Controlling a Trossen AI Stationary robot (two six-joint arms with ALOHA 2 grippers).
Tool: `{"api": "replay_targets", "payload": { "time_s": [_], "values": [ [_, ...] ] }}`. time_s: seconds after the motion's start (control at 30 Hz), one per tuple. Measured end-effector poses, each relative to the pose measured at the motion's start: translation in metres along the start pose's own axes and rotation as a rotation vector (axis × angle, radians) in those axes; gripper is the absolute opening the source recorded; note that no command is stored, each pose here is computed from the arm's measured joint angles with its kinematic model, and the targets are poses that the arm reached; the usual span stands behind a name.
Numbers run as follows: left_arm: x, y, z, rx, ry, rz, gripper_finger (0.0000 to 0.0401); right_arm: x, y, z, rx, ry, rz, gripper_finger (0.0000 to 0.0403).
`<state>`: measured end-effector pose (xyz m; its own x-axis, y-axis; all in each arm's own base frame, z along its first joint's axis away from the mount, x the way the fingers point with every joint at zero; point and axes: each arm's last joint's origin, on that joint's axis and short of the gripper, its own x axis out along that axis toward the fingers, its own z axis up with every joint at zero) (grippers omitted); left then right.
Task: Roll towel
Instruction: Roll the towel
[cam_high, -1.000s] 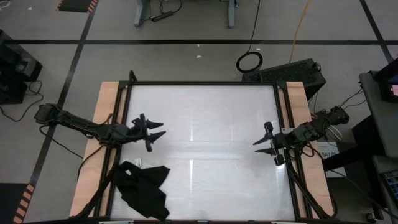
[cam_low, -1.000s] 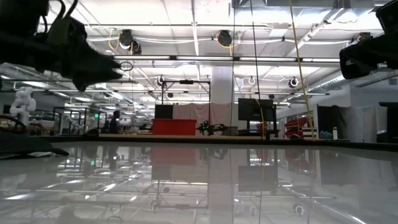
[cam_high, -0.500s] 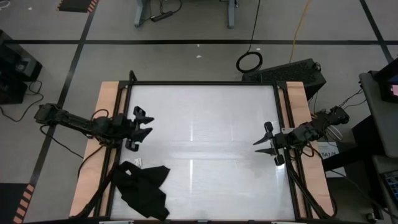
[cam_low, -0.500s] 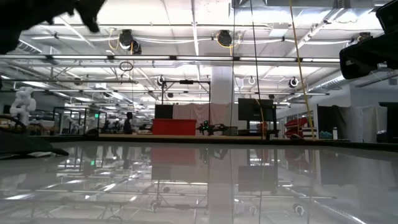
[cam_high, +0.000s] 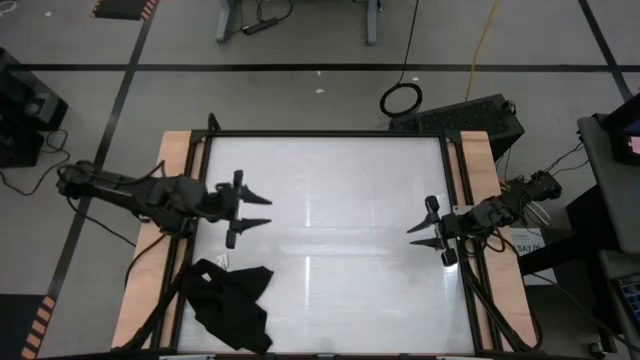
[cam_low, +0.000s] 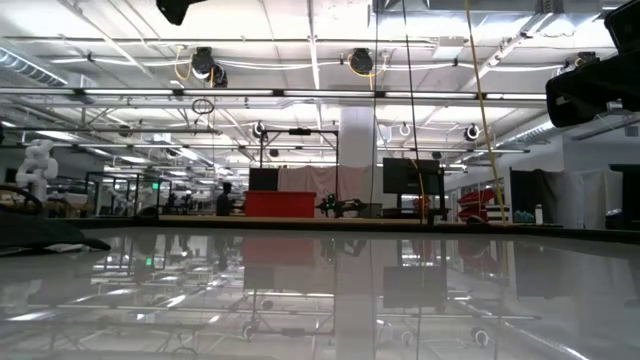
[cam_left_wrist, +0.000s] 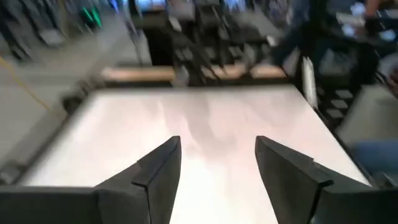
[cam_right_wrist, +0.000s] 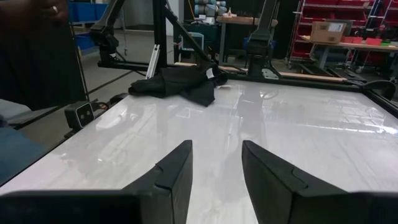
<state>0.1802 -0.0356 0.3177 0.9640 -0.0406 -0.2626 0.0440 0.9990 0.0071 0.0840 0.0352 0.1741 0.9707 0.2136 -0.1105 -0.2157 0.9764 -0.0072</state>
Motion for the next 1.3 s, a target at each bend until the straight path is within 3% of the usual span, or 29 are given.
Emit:
{"api": "replay_targets", "payload": {
  "time_s": [0.27, 0.4, 0.73, 1.13, 1.3],
  "values": [
    [0.030, -0.029, -0.028, -0.120, 0.335, -0.139, 0.0212, 0.000, 0.000, 0.000, -0.006, 0.001, 0.000, 0.0130],
    [0.048, -0.051, -0.047, -0.101, 0.452, -0.181, 0.0212, 0.000, 0.000, 0.000, -0.007, 0.000, 0.000, 0.0130],
    [0.088, -0.076, -0.112, -0.067, 0.851, -0.157, 0.0212, 0.000, 0.000, 0.000, -0.008, 0.000, 0.000, 0.0130],
    [0.110, -0.084, -0.154, -0.021, 1.039, -0.141, 0.0209, 0.000, 0.000, 0.000, -0.008, 0.000, 0.000, 0.0130],
    [0.113, -0.087, -0.161, 0.035, 1.049, -0.128, 0.0149, 0.000, 0.000, 0.000, -0.008, 0.000, 0.000, 0.0130]
  ]
}}
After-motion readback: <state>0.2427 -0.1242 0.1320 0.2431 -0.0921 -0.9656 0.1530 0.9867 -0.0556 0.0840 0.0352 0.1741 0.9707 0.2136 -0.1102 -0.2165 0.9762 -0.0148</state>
